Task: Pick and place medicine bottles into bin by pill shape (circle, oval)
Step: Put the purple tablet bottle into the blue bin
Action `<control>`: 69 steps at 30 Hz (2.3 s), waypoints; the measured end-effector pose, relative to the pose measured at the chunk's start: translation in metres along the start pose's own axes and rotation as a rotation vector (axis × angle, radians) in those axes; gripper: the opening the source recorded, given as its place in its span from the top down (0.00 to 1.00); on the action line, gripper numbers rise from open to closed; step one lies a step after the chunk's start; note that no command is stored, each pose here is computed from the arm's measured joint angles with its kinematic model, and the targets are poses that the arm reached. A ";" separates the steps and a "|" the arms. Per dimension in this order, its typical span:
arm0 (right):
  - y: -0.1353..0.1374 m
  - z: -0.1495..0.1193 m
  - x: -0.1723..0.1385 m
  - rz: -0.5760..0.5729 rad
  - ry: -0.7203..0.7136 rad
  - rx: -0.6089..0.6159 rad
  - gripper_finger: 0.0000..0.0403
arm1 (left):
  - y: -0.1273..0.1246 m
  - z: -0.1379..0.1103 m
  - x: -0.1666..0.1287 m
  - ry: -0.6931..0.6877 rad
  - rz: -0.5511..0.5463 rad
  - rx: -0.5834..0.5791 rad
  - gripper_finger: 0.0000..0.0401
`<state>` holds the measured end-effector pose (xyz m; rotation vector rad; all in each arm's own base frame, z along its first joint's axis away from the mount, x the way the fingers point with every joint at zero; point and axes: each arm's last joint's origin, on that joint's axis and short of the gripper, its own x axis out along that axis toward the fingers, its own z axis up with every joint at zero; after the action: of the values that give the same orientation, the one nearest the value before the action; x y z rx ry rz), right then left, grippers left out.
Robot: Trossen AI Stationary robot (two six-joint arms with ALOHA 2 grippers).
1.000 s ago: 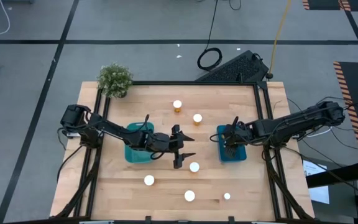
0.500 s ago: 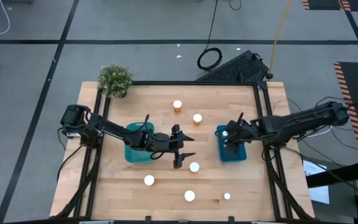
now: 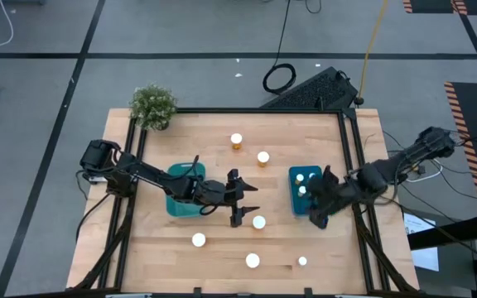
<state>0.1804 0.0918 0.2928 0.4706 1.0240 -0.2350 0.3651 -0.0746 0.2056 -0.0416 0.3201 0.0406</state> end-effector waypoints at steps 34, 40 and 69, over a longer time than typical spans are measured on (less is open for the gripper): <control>0.140 -0.082 0.070 0.026 0.239 -0.224 0.54 | -0.008 -0.001 -0.002 0.002 -0.018 0.019 0.27; 0.137 -0.073 0.075 0.020 0.236 -0.285 0.54 | -0.008 -0.002 -0.002 0.013 -0.016 0.032 0.27; 0.127 -0.064 0.105 -0.022 0.366 -0.374 0.47 | -0.008 -0.003 -0.002 0.023 -0.015 0.042 0.27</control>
<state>0.2362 0.2373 0.2083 0.1628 1.3969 0.0289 0.3625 -0.0829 0.2035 -0.0033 0.3430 0.0181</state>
